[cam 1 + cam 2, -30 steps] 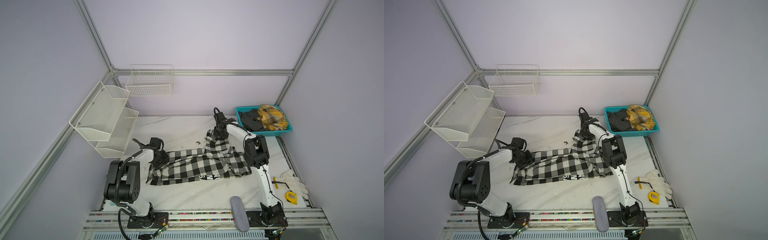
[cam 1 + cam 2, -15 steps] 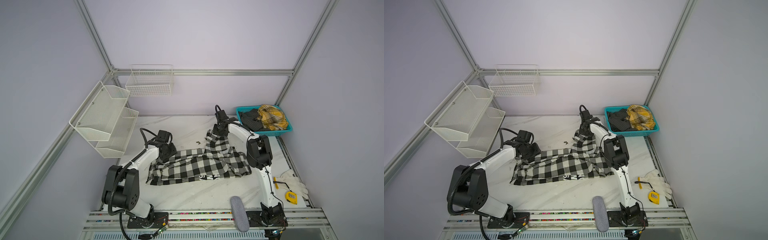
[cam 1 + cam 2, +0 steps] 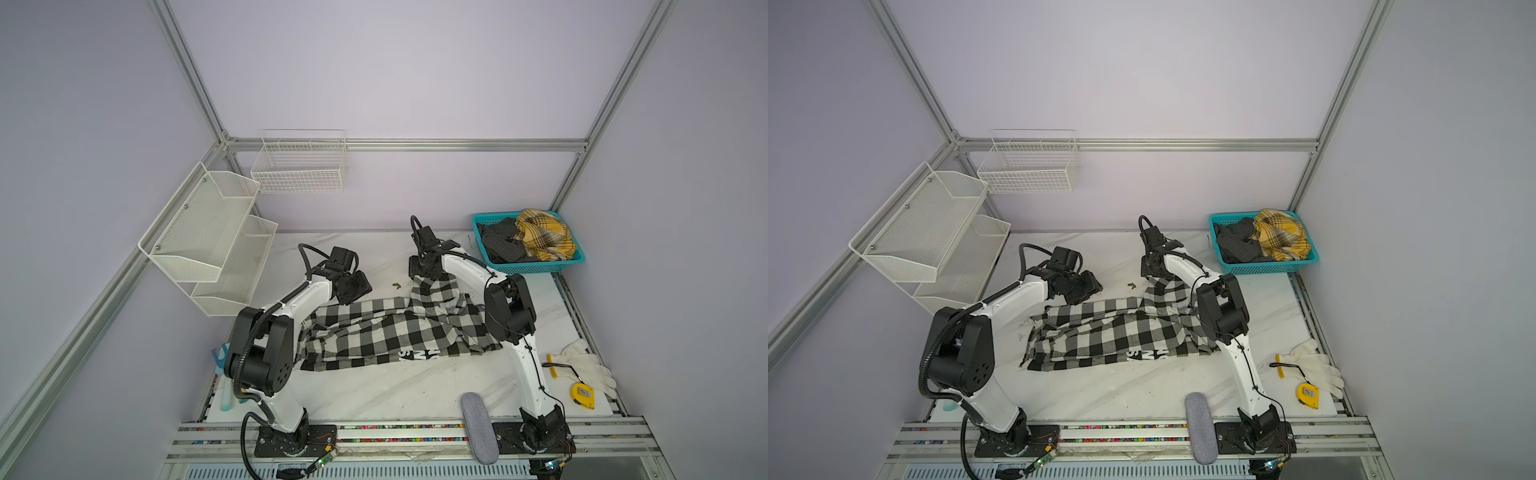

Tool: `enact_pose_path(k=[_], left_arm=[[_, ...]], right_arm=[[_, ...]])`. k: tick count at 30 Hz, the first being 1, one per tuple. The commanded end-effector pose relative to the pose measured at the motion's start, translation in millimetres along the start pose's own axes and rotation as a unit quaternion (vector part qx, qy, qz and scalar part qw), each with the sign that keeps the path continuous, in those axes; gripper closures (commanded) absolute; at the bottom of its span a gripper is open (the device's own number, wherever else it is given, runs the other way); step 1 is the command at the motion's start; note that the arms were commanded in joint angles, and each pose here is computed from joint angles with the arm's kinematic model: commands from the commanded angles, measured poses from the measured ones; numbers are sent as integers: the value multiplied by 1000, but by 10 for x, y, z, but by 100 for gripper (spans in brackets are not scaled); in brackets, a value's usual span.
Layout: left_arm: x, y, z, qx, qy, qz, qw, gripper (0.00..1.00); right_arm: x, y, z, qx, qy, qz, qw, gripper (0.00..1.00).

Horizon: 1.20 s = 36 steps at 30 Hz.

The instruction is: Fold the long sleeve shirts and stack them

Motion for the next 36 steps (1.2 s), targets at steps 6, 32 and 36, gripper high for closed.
enact_pose_path(k=[6,32,36], left_arm=[[568,-993,-486,-157,-19,12,987,39],[421,-1580,-1551,-166,35,27,985,73],[462,-1701,-1459,-171,27,21,985,96]], right_arm=[[339,-567,438,-59,-46,-112,991,51],[-148,-1239,974,-35,-25,-174,984,64],[-131,-1316,1022,-37,-33,-183,982,65]])
Point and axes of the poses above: each gripper's point midway between its finger pads, its own z axis back along the fingers, its own y axis along the line the jaws close on, x = y × z, the point moved 5 cm from there along z, back along the fingers, and after that the axes turned 11 degrees about -z, right-handed, at the moved point
